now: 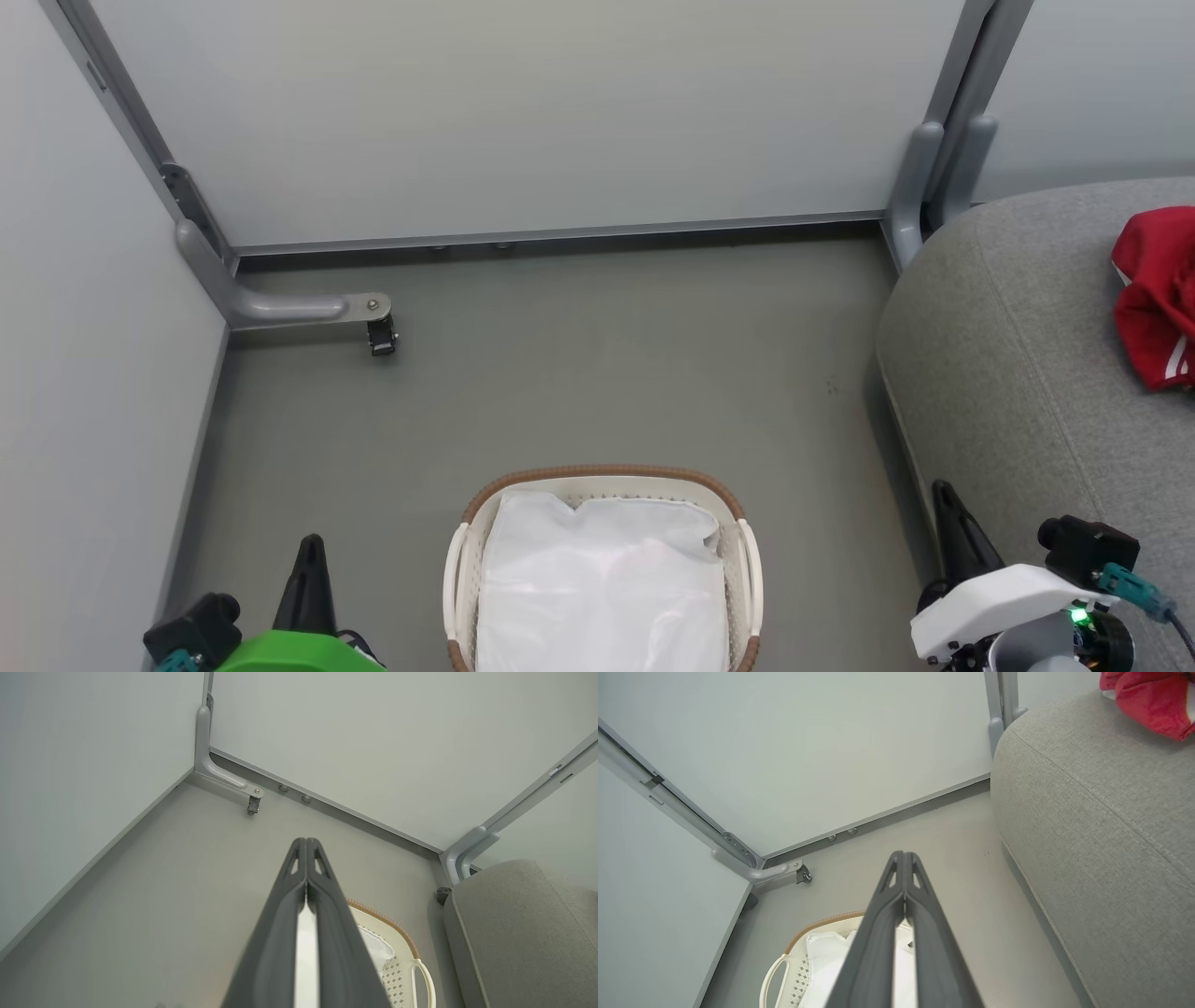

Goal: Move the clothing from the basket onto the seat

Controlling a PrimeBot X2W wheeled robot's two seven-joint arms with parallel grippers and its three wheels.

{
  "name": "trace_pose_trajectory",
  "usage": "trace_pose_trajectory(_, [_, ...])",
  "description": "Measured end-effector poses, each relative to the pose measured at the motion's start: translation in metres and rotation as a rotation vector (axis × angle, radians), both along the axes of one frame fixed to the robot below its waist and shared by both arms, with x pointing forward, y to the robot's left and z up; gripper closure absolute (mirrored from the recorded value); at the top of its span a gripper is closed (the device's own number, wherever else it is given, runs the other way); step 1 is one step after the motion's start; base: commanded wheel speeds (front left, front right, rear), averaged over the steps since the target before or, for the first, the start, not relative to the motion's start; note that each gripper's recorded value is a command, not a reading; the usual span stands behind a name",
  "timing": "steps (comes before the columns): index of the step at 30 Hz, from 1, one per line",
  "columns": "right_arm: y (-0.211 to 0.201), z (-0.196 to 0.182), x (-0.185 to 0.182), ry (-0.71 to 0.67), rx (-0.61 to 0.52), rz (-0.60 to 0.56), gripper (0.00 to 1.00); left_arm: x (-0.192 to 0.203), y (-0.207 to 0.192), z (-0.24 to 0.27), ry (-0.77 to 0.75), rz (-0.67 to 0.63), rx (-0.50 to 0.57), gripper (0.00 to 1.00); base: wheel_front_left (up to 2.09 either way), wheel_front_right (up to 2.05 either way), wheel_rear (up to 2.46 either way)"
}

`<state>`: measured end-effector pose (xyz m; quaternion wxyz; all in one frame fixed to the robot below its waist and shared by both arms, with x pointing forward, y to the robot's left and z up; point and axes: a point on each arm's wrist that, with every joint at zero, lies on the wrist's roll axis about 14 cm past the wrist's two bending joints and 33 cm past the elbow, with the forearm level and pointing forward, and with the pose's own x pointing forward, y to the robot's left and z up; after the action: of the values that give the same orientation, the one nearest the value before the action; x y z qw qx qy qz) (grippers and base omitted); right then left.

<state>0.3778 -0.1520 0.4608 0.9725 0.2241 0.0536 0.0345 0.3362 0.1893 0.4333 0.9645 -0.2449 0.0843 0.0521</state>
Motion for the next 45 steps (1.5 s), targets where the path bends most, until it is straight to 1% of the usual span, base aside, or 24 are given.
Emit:
trace_pose_trajectory(9, [-0.008,0.001,0.001,0.023,0.140,-0.045,1.00,0.003,0.005,0.002,0.003,0.039,-0.137,1.00,0.00,0.00,0.00])
trace_pose_trajectory(23, [-0.017,0.006,0.004,0.036,0.331,-0.089,1.00,0.012,0.009,0.011,-0.020,0.075,-0.321,1.00,0.00,0.00,0.00])
trace_pose_trajectory(45, [-0.027,0.014,0.006,0.043,0.584,-0.129,1.00,0.025,0.011,0.026,-0.060,0.098,-0.563,1.00,0.00,0.00,0.00])
